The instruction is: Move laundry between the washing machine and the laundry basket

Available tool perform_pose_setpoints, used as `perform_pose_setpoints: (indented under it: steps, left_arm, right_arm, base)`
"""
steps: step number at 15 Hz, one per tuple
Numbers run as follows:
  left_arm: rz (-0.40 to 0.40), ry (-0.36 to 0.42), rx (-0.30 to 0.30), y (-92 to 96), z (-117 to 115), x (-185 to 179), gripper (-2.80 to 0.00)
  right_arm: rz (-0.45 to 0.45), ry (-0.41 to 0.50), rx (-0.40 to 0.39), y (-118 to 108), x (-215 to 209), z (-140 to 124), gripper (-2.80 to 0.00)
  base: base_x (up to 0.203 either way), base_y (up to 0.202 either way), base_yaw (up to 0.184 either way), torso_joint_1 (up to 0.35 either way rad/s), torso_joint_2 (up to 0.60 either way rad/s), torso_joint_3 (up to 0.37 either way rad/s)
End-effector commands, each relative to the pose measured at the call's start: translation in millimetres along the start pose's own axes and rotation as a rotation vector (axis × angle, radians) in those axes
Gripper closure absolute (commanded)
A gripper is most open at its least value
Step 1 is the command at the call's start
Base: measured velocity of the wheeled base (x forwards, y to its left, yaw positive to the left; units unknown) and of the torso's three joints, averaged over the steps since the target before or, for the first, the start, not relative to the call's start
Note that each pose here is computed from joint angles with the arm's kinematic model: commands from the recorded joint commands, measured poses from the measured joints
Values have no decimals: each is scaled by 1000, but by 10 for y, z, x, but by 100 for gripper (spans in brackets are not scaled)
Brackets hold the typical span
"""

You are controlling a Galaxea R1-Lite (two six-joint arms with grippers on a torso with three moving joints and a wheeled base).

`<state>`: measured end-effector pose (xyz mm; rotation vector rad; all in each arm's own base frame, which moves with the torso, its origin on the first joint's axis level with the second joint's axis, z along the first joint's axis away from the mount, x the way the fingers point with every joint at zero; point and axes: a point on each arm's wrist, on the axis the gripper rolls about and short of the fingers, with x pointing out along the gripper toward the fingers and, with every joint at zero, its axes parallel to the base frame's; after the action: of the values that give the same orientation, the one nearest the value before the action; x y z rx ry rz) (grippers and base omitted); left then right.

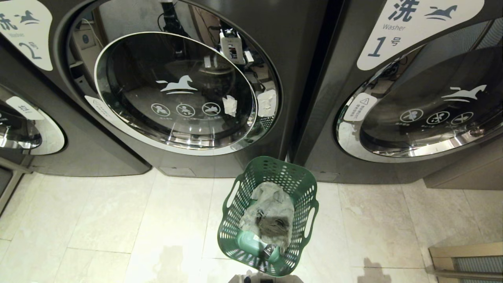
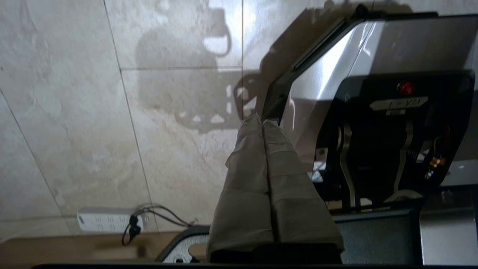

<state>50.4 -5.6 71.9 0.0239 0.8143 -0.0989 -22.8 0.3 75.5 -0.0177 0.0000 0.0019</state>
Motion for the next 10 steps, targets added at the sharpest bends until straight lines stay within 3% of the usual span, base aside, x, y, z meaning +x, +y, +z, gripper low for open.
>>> perform_pose_setpoints:
  steps: [1,3,5,10]
  left_arm:
    - [10,71,-9,5,-82,-1,0]
    - [39,9,-36,21,-102,-51,0]
    - [90,-108,-73,40,-135,-139,0]
    - [85,-483,-15,5,-302,-383,0]
  right_arm:
    - [0,2,2,0,1,0,0]
    - [0,2,-2,0,1,0,0]
    - [0,2,-2,0,1,0,0]
    - [1,2,-10,0,1,0,0]
  base:
    - [0,0,0,0,0,0]
    - [0,0,0,0,0,0]
    - [0,0,0,0,0,0]
    - [0,0,0,0,0,0]
